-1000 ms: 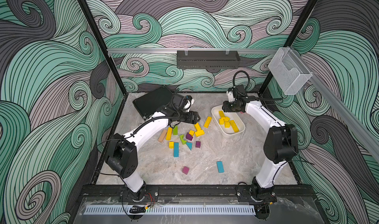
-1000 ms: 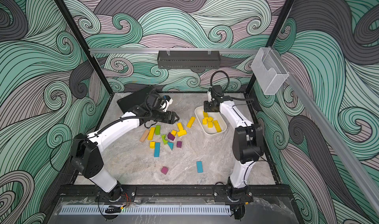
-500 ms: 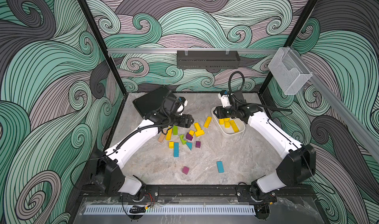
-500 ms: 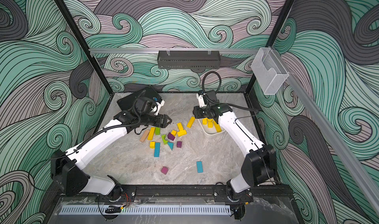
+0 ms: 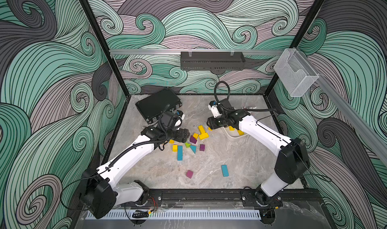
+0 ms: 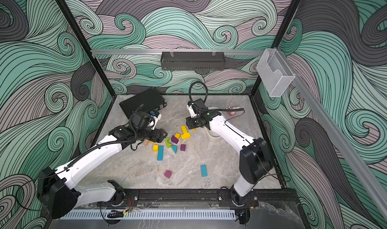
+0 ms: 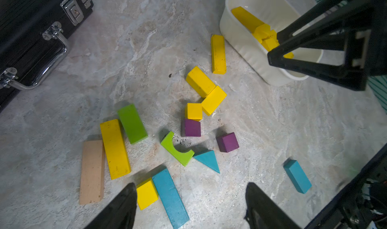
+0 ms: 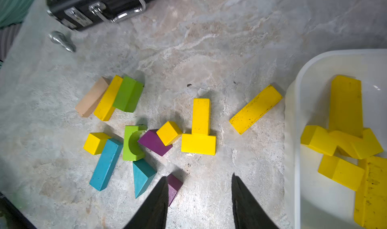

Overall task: Pick out the yellow building blocks
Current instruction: Pick up the building block from the center of the board.

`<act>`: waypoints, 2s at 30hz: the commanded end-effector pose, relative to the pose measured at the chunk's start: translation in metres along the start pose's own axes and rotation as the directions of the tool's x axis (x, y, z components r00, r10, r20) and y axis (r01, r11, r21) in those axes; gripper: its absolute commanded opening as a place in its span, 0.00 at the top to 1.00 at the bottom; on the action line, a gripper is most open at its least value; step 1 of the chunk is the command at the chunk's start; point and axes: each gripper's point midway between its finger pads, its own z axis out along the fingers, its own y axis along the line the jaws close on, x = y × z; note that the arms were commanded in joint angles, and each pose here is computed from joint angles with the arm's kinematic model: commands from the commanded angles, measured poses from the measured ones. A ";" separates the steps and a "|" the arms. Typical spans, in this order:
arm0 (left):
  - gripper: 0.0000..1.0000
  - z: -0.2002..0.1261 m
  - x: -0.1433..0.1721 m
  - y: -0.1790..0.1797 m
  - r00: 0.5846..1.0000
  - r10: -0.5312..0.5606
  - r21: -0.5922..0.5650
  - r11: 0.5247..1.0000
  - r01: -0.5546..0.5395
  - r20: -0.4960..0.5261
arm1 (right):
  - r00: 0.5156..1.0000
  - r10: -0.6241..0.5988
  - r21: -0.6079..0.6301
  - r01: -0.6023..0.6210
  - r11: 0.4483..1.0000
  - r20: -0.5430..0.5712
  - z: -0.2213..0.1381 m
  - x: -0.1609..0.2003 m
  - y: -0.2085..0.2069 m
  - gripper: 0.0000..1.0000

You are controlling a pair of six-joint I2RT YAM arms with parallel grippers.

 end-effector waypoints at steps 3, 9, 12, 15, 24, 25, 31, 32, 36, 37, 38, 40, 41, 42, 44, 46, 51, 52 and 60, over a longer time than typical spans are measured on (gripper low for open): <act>0.19 0.006 -0.008 0.011 1.000 0.012 -0.051 0.999 -0.014 -0.022 | 0.998 -0.029 0.055 0.032 0.998 -0.055 0.029 0.007 -0.002 0.49; 0.19 0.013 -0.006 0.015 0.995 -0.040 -0.035 0.999 0.037 -0.090 | 0.991 -0.049 0.080 0.059 0.995 -0.128 0.062 0.019 -0.004 0.46; 0.19 0.016 -0.005 0.015 0.993 -0.057 -0.020 0.998 0.055 -0.107 | 0.986 -0.051 0.086 0.065 0.994 -0.157 0.075 0.026 -0.006 0.46; 0.19 0.016 -0.005 0.016 0.992 -0.070 -0.015 0.998 0.068 -0.108 | 0.982 -0.049 0.102 0.068 0.992 -0.181 0.084 0.032 -0.008 0.40; 0.19 0.015 -0.009 0.018 0.990 -0.094 0.011 0.995 0.096 -0.101 | 0.977 -0.040 0.097 0.061 0.993 -0.212 0.099 0.043 -0.006 0.31; 0.19 0.015 -0.009 0.017 0.991 -0.095 0.019 0.995 0.098 -0.098 | 0.977 -0.038 0.100 0.061 0.993 -0.211 0.099 0.042 -0.007 0.31; 0.19 0.015 -0.011 0.019 0.989 -0.111 0.037 0.993 0.115 -0.097 | 0.980 -0.072 0.084 0.089 0.993 -0.186 0.101 0.027 -0.002 0.36; 0.19 0.015 -0.011 0.019 0.989 -0.113 0.039 0.992 0.117 -0.096 | 0.978 -0.077 0.085 0.095 0.992 -0.191 0.102 0.026 -0.002 0.37; 0.19 0.014 -0.012 0.020 0.989 -0.118 0.038 0.992 0.122 -0.093 | 0.978 -0.086 0.077 0.102 0.992 -0.188 0.105 0.018 0.000 0.39; 0.19 0.014 -0.012 0.021 0.988 -0.120 0.037 0.992 0.124 -0.093 | 0.978 -0.086 0.077 0.102 0.992 -0.190 0.107 0.017 0.001 0.39; 0.19 0.014 -0.012 0.022 0.988 -0.121 0.036 0.991 0.125 -0.092 | 0.977 -0.085 0.077 0.101 0.992 -0.194 0.108 0.016 0.000 0.39; 0.19 0.013 -0.013 0.022 0.988 -0.123 0.038 0.991 0.127 -0.088 | 0.976 -0.085 0.076 0.102 0.992 -0.201 0.112 0.015 0.001 0.43; 0.19 0.014 -0.012 0.022 0.988 -0.123 0.039 0.991 0.127 -0.090 | 0.976 -0.085 0.077 0.102 0.992 -0.202 0.113 0.015 0.001 0.44; 0.19 0.014 -0.012 0.022 0.988 -0.127 0.039 0.991 0.131 -0.091 | 0.976 -0.085 0.077 0.102 0.992 -0.202 0.115 0.014 0.001 0.46; 0.19 0.014 -0.012 0.021 0.987 -0.129 0.044 0.990 0.134 -0.093 | 0.975 -0.084 0.074 0.101 0.992 -0.205 0.117 0.014 0.002 0.50; 0.18 0.015 -0.012 0.021 0.987 -0.129 0.048 0.990 0.134 -0.094 | 0.973 -0.083 0.068 0.100 0.993 -0.216 0.121 0.016 0.002 0.54; 0.18 0.014 -0.012 0.020 0.987 -0.132 0.053 0.989 0.138 -0.093 | 0.969 -0.079 0.070 0.098 0.993 -0.235 0.127 0.020 0.001 0.55; 0.19 0.014 -0.012 0.020 0.987 -0.132 0.052 0.989 0.137 -0.093 | 0.969 -0.079 0.069 0.098 0.993 -0.236 0.128 0.020 0.001 0.56; 0.19 0.013 -0.012 0.020 0.987 -0.134 0.052 0.989 0.139 -0.090 | 0.966 -0.079 0.072 0.100 0.992 -0.248 0.130 0.022 0.000 0.59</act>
